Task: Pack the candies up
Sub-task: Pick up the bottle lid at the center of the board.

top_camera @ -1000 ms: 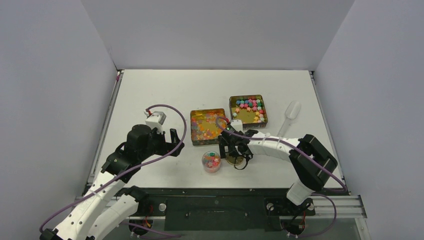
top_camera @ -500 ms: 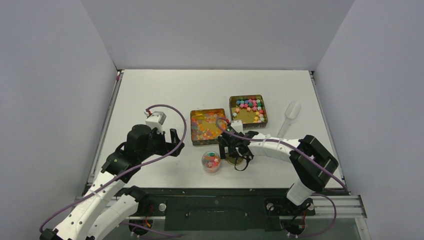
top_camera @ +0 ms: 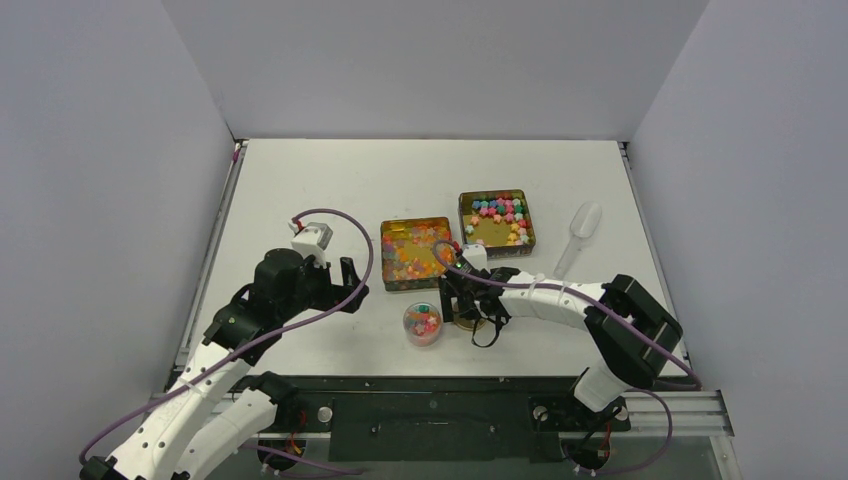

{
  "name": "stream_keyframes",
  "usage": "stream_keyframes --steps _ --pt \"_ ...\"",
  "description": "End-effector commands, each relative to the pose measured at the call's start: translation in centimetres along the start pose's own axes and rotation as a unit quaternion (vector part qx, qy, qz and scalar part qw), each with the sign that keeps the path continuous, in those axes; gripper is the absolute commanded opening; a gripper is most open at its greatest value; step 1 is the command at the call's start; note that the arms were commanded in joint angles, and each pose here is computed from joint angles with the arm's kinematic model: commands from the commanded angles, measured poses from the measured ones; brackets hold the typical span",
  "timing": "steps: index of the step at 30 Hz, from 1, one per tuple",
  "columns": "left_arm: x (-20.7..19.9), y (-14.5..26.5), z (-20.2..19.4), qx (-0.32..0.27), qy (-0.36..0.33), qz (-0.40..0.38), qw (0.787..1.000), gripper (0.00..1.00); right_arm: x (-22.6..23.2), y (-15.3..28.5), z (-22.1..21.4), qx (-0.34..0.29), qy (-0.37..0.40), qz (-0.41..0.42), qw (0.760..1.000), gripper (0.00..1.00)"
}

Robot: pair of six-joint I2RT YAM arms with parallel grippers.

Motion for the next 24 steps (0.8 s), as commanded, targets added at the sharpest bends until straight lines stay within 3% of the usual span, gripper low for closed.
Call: stream_keyframes --steps 1,11,24 --pt "-0.6 0.0 0.7 -0.019 -0.007 -0.019 1.0 0.96 -0.2 0.3 -0.8 0.012 -0.003 -0.004 1.0 0.88" --pt "-0.6 0.0 0.8 -0.018 -0.008 -0.019 1.0 0.96 -0.5 0.9 -0.2 0.004 0.006 -0.016 1.0 0.66" --pt "-0.6 -0.1 0.8 -0.018 -0.007 -0.017 1.0 0.96 -1.0 5.9 1.8 -0.038 0.025 -0.027 0.999 0.63"
Point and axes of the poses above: each gripper's point midway between its finger pads, its own y axis back along the fingers, its own x axis along the line the jaws close on, z = x × y, the point moved 8 cm from there along y, back along the fingers, and after that the axes turned 8 degrees about y, right-handed, at the moved point
